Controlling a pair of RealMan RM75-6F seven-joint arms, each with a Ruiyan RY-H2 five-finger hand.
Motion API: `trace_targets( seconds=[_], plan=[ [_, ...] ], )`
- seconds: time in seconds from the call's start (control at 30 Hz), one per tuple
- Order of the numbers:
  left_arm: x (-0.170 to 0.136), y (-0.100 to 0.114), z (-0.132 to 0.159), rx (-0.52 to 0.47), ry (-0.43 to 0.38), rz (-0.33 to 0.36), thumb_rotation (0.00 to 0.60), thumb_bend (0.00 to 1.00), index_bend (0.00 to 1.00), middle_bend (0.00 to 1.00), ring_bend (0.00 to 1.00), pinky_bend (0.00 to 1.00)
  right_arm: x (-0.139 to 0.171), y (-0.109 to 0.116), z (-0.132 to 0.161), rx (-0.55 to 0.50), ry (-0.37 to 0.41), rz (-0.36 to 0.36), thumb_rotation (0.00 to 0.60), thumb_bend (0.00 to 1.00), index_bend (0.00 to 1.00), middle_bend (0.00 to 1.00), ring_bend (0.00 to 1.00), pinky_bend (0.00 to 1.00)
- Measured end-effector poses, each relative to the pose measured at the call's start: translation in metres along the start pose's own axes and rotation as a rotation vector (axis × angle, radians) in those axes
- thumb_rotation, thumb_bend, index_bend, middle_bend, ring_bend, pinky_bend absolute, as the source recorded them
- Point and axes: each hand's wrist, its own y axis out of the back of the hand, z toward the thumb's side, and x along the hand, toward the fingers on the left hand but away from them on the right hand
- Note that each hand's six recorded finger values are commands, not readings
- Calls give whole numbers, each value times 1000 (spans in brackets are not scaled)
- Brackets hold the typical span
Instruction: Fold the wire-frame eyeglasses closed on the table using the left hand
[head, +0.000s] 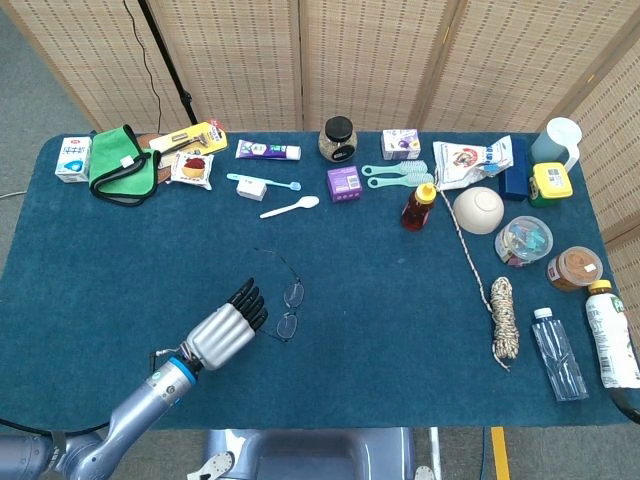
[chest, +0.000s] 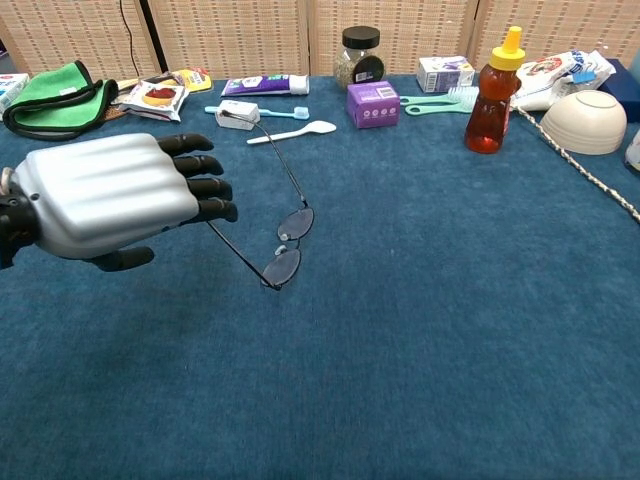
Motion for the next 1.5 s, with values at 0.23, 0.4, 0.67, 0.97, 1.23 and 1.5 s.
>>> trace_targets(
  seconds=[0.23,0.4,0.67,0.97,1.23,1.5],
  plan=[
    [-19,-25,-13,-65,38,-61,600,331,199,189,98,0,0,2,4,7,5,-2,600,18,68,0,0,16],
    [-31,-44,-21,-102,67,-107,600,332,199,189,98,0,1,3,8,14,10,-2,600,18,69,0,0,16],
    [-47,-68,-34,-150,100,-182,600,332,188,189,90,0,2,5,15,19,19,-4,600,19,69,0,0,16],
    [-56,-54,-45,-223,116,-138,600,332,69,127,58,0,4,6,17,20,20,-6,600,18,69,0,0,16],
    [-52,-37,-41,-247,65,-69,600,286,0,0,0,0,6,8,15,20,17,-13,600,19,69,0,0,16],
    [-27,-25,-27,-206,-73,-1,600,204,0,0,0,0,10,12,10,27,0,-21,600,18,70,0,0,16]
  ],
)
